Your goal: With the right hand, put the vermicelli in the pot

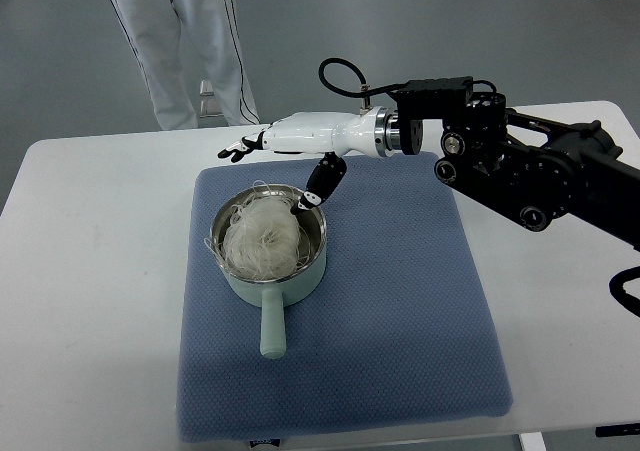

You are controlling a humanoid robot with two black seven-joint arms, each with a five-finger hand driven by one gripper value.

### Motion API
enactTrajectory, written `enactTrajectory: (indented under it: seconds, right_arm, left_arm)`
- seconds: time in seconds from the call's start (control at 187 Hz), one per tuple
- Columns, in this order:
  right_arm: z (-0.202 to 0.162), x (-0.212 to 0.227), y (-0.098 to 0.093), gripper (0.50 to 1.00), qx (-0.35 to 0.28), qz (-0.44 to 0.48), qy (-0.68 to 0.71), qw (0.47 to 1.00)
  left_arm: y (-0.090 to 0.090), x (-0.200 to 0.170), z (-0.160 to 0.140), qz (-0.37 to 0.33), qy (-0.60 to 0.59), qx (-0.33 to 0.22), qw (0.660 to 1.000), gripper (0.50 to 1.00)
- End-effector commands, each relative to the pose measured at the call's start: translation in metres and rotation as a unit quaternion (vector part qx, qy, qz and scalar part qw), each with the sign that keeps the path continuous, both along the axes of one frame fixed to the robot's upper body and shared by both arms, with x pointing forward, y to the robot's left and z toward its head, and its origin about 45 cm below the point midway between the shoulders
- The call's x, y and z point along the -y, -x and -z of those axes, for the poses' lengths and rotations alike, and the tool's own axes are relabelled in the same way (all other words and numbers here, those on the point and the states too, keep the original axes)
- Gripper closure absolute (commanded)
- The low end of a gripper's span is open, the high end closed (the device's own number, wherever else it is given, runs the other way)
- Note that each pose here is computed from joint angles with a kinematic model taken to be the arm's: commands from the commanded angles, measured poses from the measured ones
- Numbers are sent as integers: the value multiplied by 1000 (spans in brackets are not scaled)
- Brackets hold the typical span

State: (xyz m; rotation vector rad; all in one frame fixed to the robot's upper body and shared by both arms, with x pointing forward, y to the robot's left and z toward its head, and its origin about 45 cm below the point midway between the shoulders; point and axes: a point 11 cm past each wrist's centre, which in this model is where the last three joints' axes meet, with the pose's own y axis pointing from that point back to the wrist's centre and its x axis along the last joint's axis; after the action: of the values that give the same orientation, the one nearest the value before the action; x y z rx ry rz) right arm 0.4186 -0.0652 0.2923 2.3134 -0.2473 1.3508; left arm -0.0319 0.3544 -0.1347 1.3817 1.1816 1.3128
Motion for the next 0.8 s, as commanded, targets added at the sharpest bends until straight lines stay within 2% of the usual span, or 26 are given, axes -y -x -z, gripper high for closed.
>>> enactTrajectory:
  seconds: [0.0, 0.112, 0.278, 0.476, 0.797]
  right_arm:
    - [-12, 17, -9, 593, -15, 27, -36, 999]
    - [-35, 31, -20, 593, -48, 61, -122, 989]
    - [-35, 70, -38, 593, -101, 137, -229, 958]
    - [-12, 124, -62, 593, -162, 253, -349, 888]
    - [40, 186, -62, 593, -246, 376, -490, 747]
  left_arm:
    - [0, 0, 0, 0, 0, 0, 1000, 500]
    - [0, 0, 0, 0, 0, 0, 1000, 500]
    - [0, 0, 0, 0, 0, 0, 1000, 500]
    - [0, 0, 0, -1, 0, 0, 1000, 500]
    - [0, 0, 0, -1, 0, 0, 1000, 500]
